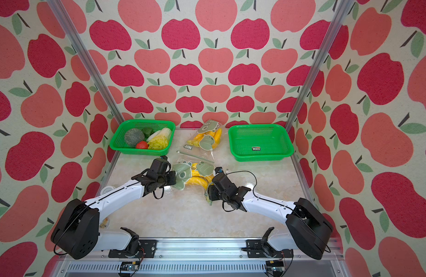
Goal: Open the zip-top bag and take out the banana
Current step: Pick up the banana from the zipper food storage bag.
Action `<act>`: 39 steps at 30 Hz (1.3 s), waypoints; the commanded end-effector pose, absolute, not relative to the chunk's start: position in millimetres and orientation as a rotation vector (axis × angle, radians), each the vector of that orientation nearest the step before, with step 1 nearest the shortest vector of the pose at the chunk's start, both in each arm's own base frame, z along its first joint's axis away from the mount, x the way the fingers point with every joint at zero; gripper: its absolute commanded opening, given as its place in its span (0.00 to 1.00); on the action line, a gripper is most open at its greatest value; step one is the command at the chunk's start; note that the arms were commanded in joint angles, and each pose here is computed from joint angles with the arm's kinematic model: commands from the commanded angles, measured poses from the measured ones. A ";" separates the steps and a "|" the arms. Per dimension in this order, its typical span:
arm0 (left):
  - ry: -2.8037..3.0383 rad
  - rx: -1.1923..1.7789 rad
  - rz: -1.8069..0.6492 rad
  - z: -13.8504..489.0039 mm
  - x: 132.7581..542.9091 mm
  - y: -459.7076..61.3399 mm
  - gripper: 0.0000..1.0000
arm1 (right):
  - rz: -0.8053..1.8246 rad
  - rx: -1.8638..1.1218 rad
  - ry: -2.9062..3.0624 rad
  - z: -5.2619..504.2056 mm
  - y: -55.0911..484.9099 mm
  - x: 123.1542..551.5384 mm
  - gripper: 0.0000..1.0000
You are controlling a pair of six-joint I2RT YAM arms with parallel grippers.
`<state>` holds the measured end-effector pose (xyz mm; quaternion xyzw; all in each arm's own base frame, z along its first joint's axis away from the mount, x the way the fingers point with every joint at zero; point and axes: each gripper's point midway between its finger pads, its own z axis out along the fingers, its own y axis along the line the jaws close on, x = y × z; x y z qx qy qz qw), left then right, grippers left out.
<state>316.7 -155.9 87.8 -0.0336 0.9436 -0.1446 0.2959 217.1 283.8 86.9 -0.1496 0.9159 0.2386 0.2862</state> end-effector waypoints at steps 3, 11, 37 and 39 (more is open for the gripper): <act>2.523 -0.092 -0.368 84.1 315.1 -158.5 0.00 | 0.695 -0.519 2.408 87.9 293.9 206.2 0.50; 2.530 -0.092 -0.365 81.3 314.5 -159.8 0.00 | 0.705 -0.574 2.451 75.5 304.0 203.6 0.28; 2.538 -0.109 -0.284 76.6 313.6 -150.2 0.00 | 0.290 -0.483 2.535 66.8 289.0 222.3 0.23; 2.540 -0.117 -0.250 75.3 314.1 -145.4 0.00 | 0.257 -0.482 2.485 83.1 284.4 224.4 0.21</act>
